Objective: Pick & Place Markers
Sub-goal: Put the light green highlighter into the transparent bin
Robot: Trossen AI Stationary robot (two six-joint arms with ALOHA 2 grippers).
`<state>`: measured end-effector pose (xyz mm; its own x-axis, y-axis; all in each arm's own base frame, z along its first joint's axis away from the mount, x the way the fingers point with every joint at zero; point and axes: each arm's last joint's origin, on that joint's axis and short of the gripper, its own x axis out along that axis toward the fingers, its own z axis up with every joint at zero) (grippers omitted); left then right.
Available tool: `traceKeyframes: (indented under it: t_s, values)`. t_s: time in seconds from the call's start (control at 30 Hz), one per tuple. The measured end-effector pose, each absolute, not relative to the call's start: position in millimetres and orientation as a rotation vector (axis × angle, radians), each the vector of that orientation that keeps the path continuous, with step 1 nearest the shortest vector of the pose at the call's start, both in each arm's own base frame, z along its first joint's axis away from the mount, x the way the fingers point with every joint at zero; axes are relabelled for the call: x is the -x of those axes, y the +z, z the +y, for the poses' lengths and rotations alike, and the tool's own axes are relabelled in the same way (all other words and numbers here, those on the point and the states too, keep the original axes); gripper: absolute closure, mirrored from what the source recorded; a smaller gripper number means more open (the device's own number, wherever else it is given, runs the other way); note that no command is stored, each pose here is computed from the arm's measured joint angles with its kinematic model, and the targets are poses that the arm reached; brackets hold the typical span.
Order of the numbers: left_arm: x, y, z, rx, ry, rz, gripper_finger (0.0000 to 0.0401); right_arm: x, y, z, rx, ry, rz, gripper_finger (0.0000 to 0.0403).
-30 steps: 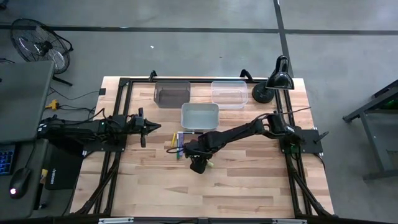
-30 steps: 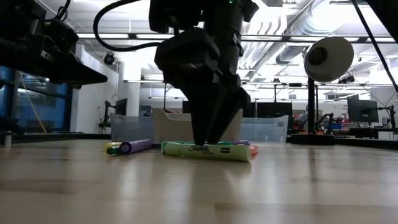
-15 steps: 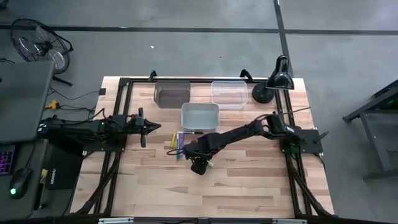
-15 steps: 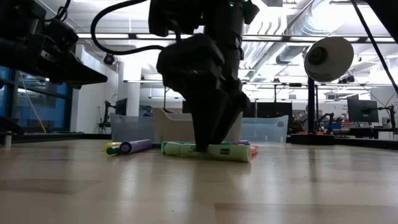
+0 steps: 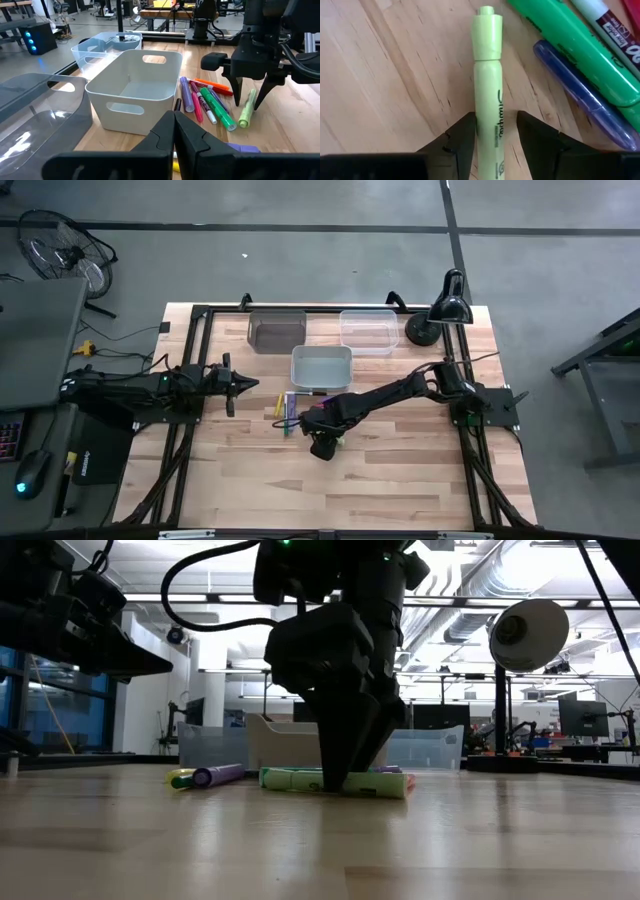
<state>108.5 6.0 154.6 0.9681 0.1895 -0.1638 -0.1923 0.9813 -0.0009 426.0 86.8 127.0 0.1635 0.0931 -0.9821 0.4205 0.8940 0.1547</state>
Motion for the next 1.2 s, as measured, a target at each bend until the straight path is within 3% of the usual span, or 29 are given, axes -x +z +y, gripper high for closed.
traceKeyframes:
  t_s: [0.43,1.2]
  values:
    - [-108.5,154.5,6.0,0.017,0.193,0.164,0.04,-425.4,125.8,86.2,-0.409,-0.234,1.405,0.0333]
    - [-108.5,154.5,5.9,0.017,0.19,0.164,0.04,-416.3,150.9,86.0,-0.39,-0.206,1.4,0.0335]
